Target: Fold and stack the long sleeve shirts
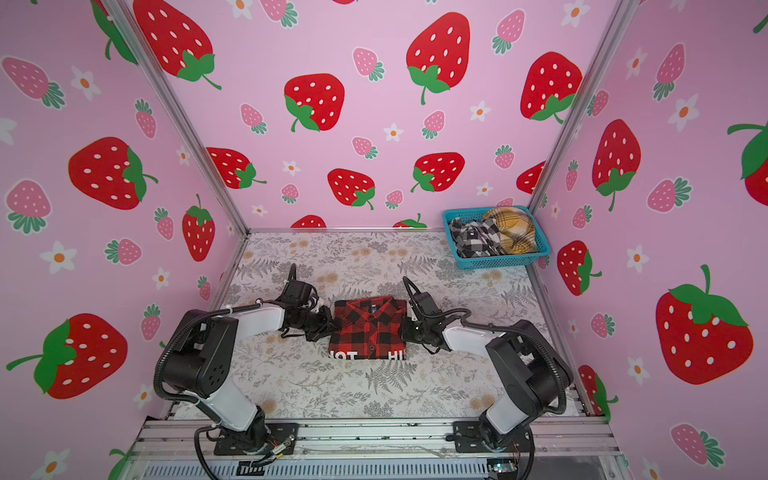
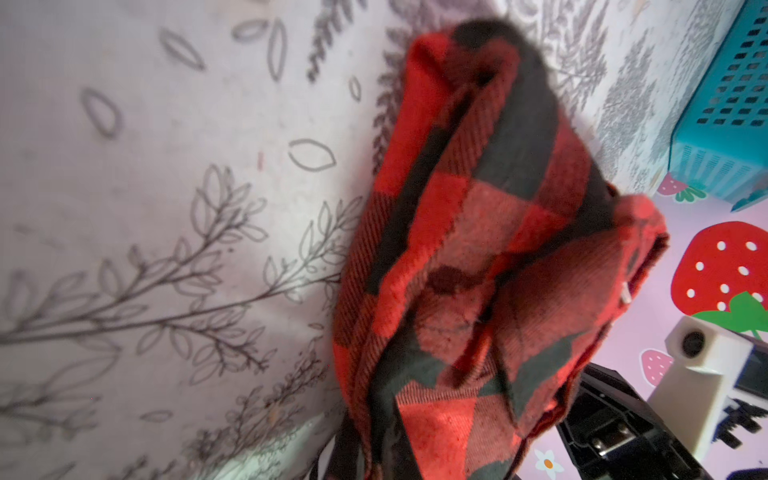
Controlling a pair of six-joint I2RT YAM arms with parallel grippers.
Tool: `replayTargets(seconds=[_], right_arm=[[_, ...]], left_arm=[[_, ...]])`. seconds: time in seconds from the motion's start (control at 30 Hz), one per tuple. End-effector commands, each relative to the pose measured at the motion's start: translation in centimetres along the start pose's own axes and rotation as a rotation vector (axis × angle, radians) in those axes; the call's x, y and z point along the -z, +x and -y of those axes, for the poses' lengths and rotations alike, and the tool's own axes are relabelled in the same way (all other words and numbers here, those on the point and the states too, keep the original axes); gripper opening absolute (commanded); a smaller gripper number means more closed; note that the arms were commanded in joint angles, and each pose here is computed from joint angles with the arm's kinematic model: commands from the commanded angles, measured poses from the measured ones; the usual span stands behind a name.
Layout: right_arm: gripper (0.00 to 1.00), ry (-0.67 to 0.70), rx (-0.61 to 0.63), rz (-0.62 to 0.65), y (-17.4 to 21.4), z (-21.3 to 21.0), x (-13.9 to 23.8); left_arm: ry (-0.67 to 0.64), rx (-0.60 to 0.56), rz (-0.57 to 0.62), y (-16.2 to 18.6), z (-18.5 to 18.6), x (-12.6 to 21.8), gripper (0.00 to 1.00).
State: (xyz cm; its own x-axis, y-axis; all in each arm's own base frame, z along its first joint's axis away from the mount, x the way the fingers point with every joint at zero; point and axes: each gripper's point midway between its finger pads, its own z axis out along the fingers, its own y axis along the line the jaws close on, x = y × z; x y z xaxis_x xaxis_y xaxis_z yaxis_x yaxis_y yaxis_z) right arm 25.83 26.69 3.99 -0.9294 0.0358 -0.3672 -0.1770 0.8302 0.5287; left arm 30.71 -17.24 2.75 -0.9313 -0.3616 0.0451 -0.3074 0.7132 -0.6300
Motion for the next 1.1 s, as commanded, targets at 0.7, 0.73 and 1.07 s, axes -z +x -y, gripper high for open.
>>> replayTargets(seconds=[0.7, 0.73, 1.07], right_arm=[[0.22, -0.100, 0.021, 0.140, -1.1, -1.4, 3.5], [0.22, -0.103, 0.022, 0.143, -1.2, -1.4, 3.6], [0.22, -0.125, 0.046, 0.129, -0.7, -1.7, 3.6]], left_arm=[[-0.705, -0.099, 0.448, -11.6, -7.8, 20.0, 0.00], [-0.737, -0.100, 0.469, -12.2, -8.4, 21.1, 0.00], [-0.870, 0.061, 0.548, -17.7, -15.8, 25.9, 0.00]])
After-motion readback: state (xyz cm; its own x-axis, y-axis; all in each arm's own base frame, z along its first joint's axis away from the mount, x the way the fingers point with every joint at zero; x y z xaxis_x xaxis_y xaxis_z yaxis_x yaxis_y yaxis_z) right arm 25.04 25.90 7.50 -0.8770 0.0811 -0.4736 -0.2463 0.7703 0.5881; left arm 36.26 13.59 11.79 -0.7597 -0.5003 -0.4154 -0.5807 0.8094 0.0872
